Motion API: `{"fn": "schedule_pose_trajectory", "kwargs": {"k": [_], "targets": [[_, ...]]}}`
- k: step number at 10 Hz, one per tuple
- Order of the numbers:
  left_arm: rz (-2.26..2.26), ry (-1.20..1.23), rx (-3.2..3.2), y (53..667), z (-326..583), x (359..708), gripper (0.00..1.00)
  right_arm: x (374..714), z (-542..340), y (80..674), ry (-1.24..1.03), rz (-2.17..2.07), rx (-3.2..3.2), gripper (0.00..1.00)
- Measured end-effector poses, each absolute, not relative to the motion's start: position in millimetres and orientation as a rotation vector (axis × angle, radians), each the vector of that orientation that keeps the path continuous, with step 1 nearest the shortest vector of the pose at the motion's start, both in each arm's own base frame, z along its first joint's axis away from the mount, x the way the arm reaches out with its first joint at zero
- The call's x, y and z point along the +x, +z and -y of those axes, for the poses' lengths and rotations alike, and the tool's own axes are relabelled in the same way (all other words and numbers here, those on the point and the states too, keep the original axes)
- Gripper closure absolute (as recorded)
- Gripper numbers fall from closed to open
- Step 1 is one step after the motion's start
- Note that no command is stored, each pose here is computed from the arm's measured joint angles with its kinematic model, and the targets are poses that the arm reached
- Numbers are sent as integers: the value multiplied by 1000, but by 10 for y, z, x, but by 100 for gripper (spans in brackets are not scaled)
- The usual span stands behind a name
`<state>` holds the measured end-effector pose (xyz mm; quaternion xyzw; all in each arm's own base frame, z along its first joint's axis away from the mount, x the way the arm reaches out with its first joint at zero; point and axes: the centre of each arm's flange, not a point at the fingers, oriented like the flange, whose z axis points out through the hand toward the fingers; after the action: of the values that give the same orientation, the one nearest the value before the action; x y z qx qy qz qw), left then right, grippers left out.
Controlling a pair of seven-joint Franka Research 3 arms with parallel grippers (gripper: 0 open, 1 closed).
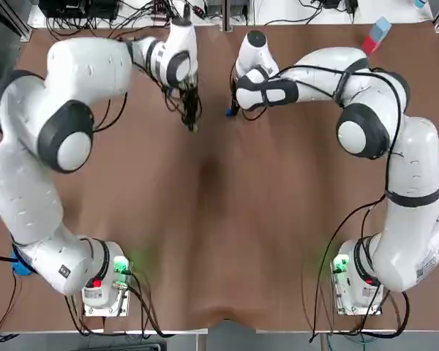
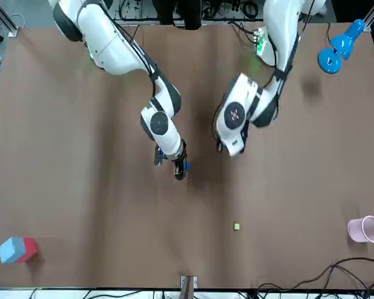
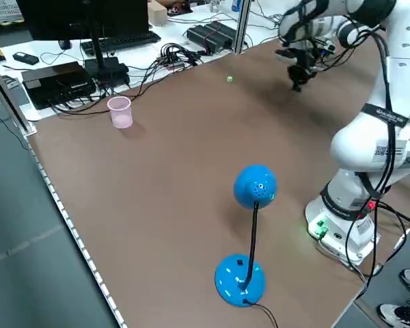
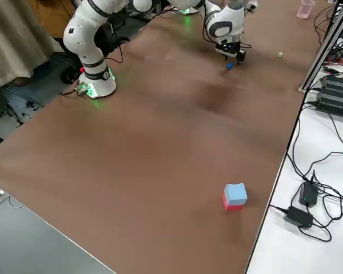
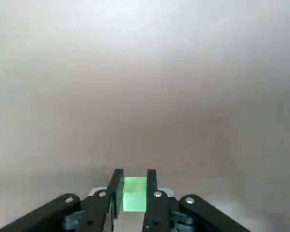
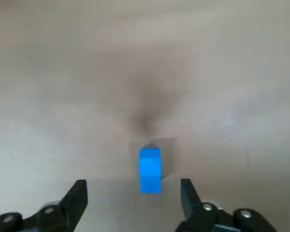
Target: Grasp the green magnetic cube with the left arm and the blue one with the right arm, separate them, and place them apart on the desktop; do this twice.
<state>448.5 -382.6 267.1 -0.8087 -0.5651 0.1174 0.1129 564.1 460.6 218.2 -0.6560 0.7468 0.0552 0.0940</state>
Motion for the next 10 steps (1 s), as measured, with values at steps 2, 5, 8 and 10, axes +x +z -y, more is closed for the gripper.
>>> {"fn": "schedule_pose_trajectory", "kwargs": {"k": [2, 5, 8, 10], "targets": [[1391, 398, -2360, 2526, 4205, 3412, 77, 5616, -4500, 2233, 152, -2216, -1970, 13], [1108, 394, -2318, 2386, 4413, 2436, 47, 5746, -4065, 2491, 106, -2180, -2000, 15], [1219, 335, -2349, 2444, 4178, 3182, 1, 5950, -3445, 2911, 54, -2131, -2135, 15], [1454, 355, -2440, 2584, 4131, 4129, 0, 6042, -3025, 3078, 8, -2083, -2219, 15]]}}
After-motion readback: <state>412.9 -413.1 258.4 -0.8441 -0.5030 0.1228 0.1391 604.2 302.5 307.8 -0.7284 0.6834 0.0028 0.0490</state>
